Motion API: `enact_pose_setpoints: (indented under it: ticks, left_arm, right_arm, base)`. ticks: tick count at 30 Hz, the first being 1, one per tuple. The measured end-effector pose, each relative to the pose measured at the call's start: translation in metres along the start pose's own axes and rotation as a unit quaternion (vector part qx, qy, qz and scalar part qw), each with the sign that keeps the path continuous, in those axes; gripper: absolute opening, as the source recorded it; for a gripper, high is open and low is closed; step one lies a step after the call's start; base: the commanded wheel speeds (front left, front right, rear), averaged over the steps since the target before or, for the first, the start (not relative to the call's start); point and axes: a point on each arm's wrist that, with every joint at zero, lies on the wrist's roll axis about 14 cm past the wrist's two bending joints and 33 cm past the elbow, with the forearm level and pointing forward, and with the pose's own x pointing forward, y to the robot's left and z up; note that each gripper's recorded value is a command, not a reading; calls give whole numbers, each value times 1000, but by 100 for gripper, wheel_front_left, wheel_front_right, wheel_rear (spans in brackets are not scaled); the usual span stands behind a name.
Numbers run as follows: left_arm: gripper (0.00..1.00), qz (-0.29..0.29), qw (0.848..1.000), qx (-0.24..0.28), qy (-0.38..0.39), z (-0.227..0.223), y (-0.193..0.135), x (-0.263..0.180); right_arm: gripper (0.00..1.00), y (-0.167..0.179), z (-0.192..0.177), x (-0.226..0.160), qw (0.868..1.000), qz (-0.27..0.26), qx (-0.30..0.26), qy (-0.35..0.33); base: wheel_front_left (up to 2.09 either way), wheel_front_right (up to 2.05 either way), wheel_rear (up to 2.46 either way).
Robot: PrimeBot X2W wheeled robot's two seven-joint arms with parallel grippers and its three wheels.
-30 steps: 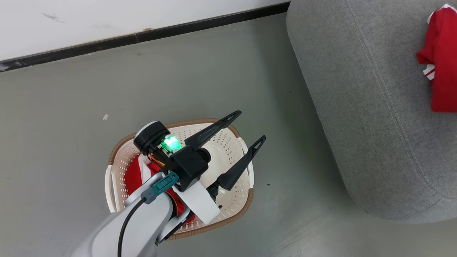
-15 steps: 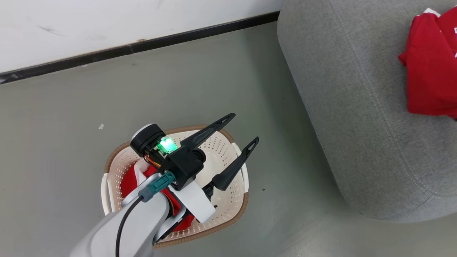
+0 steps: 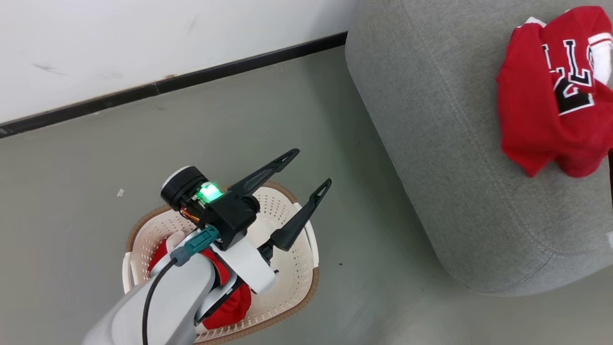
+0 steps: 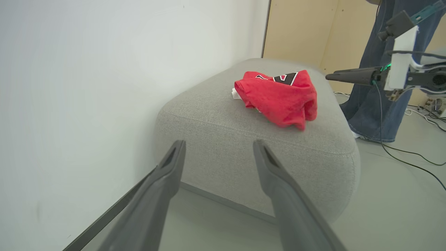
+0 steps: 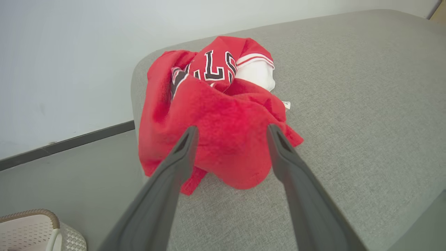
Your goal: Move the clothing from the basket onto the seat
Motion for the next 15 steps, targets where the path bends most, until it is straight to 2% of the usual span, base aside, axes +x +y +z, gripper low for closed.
enact_pose_setpoints:
  ticks: [8,15]
  left_arm:
    - [100,37,999,8,-7,8,13,-7]
    - [100,107,994,12,-14,19,38,-25]
  right_arm:
    - [100,14,48,-5,997,32,-23,-71]
    - [100,59,87,-2,987,87,-20,-135]
  base:
    - [0,0,0]
    - [0,0,0]
